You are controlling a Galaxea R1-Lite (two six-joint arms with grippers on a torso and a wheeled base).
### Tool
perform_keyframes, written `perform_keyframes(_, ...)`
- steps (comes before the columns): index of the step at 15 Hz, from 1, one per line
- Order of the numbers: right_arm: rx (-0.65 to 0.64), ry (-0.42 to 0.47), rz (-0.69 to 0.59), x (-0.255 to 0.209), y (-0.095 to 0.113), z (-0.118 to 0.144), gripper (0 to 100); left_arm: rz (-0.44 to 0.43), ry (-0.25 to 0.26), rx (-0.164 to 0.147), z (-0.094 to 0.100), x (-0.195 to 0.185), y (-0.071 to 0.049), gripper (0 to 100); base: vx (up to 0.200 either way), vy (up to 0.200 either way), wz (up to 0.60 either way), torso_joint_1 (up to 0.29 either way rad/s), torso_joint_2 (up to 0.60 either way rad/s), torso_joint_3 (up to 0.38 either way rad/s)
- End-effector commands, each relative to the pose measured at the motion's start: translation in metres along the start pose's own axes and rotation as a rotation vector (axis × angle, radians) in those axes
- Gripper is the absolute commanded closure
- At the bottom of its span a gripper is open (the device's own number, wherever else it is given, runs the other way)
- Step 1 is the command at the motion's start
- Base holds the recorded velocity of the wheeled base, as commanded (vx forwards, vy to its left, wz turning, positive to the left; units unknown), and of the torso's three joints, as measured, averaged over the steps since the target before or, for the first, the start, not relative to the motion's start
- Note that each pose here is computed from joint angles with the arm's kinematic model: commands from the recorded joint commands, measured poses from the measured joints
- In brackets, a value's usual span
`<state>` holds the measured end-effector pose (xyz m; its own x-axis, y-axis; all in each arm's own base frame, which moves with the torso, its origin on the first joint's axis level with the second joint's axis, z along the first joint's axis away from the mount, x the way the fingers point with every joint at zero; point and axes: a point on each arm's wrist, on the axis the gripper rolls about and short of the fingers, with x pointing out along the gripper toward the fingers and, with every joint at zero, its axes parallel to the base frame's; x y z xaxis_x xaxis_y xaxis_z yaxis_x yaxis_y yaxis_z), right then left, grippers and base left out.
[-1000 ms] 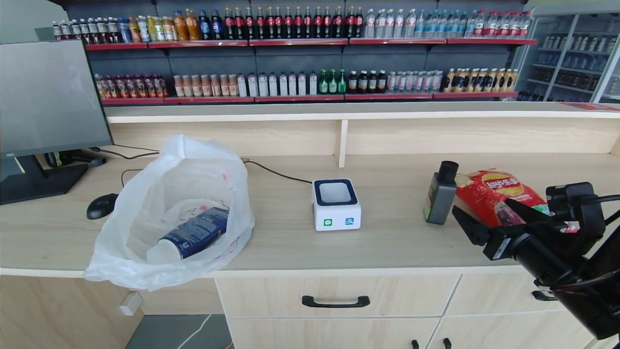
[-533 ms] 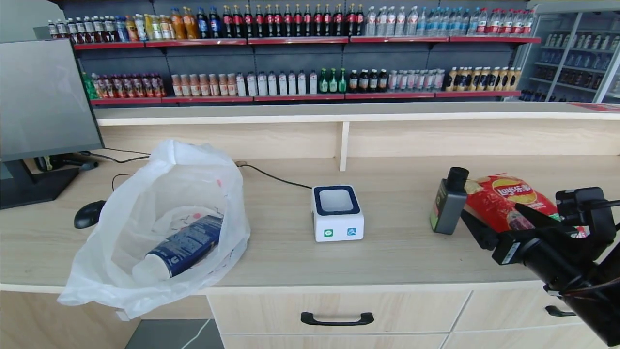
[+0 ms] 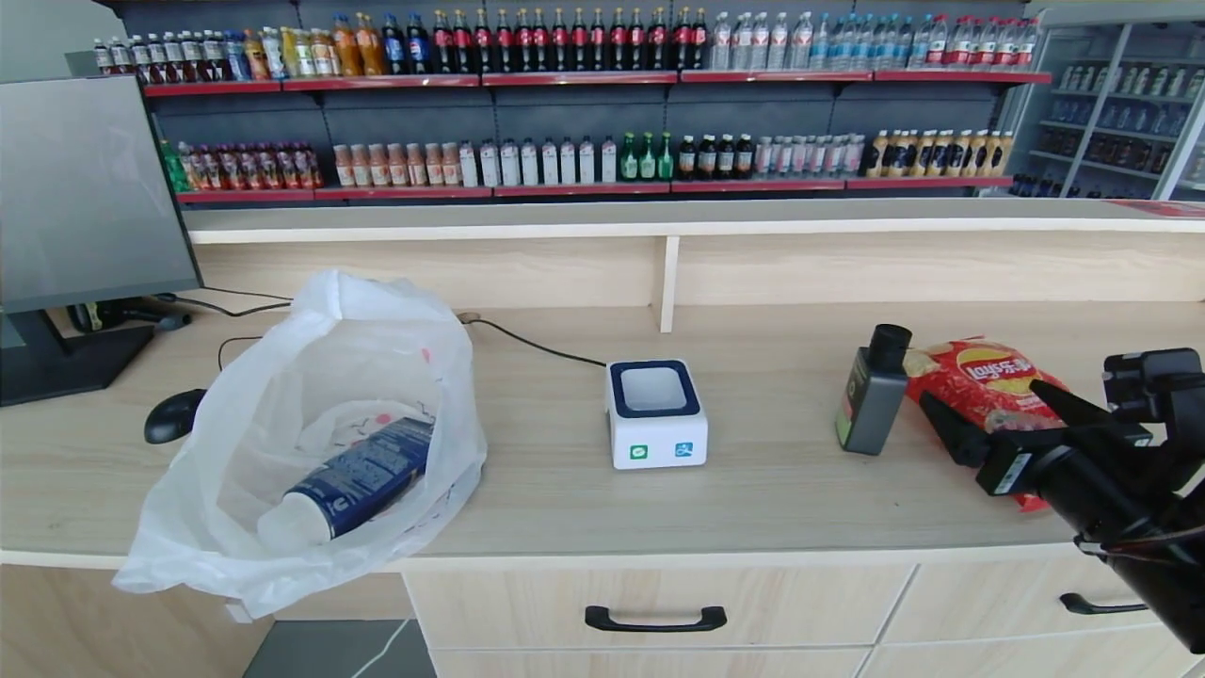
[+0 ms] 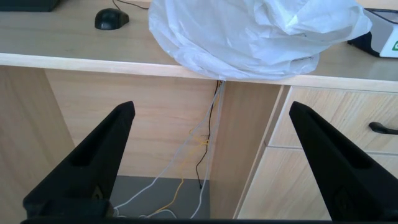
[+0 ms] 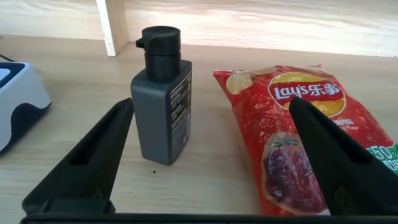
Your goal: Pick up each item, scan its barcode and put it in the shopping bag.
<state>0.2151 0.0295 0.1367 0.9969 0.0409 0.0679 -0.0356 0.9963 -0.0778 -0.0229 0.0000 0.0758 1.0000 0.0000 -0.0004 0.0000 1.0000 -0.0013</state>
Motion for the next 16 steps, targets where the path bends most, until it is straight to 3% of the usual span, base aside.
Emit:
perform_keyframes(1,-0.015,0.008,-0.027,0.006,-0.005,-0.003,0,0.000,0.000,0.000,0.000,0.000,0.000,0,0.000,0.000,0.00,0.000,0.00,0.000)
perform_keyframes(16,-0.032,0.041,-0.002,0.028,-0.003,-0.015,0,0.002,0.000,0.000,0.000,0.000,0.000,0,0.000,0.000,0.00,0.000,0.00,0.000)
